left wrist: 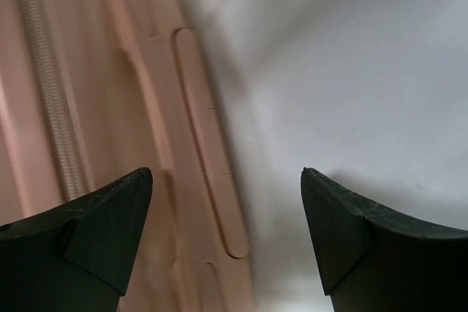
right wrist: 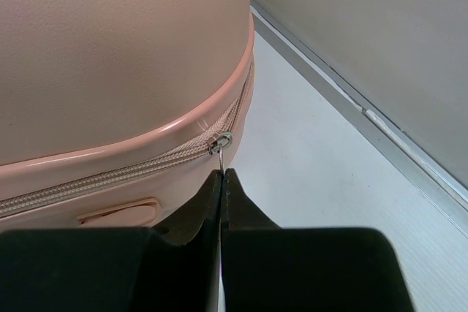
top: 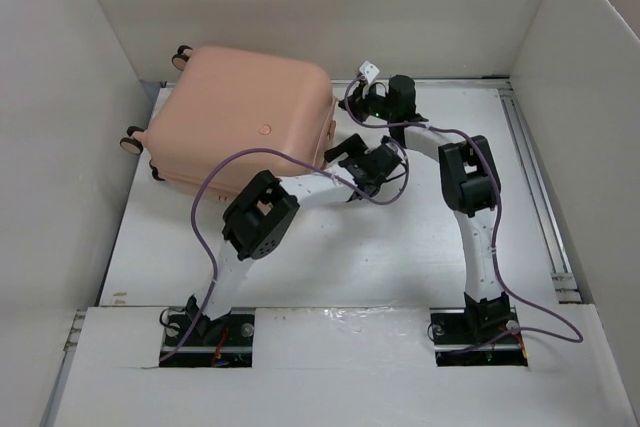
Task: Pack the luggage
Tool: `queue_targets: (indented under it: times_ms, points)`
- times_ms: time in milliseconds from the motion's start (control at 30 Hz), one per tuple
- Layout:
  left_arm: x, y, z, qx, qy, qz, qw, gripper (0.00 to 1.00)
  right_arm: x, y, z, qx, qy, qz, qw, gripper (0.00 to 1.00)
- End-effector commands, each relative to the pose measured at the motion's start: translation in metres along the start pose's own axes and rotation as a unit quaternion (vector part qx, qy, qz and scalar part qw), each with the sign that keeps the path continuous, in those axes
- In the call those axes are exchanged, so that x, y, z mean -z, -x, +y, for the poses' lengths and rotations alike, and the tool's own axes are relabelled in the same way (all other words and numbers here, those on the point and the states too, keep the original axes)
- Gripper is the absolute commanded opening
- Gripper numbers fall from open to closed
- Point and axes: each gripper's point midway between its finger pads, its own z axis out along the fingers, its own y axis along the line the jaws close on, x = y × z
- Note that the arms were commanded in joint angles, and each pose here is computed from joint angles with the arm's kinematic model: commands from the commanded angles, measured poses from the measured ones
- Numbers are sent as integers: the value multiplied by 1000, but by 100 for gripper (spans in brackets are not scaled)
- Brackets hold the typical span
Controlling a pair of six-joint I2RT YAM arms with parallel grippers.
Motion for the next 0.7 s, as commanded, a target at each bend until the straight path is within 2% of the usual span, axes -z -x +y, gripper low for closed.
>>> queue_targets:
  times_ms: [0, 133, 233, 267, 467, 633, 667]
  points:
    - [15, 14, 71, 67, 112, -16, 991, 79, 32, 56, -57, 45, -87, -48, 994, 0]
    - [14, 16, 73, 59, 118, -21, 991, 79, 32, 56, -57, 45, -87, -48, 994, 0]
    - [5, 17, 60, 64, 75, -20, 995, 81, 32, 59, -55, 48, -83, -52, 994, 0]
    - [-5, 7, 48, 51, 41, 0, 998, 79, 35, 54, -59, 45, -87, -48, 994, 0]
    - [-19, 5, 5, 64, -72, 16, 995, 61, 35, 54, -59, 45, -87, -48, 994, 0]
    - [-49, -12, -5, 92, -114, 63, 987, 61, 37, 55, -58, 45, -87, -48, 994, 0]
    - [-53, -2, 0, 102, -122, 56, 986, 62, 37, 55, -58, 45, -87, -48, 994, 0]
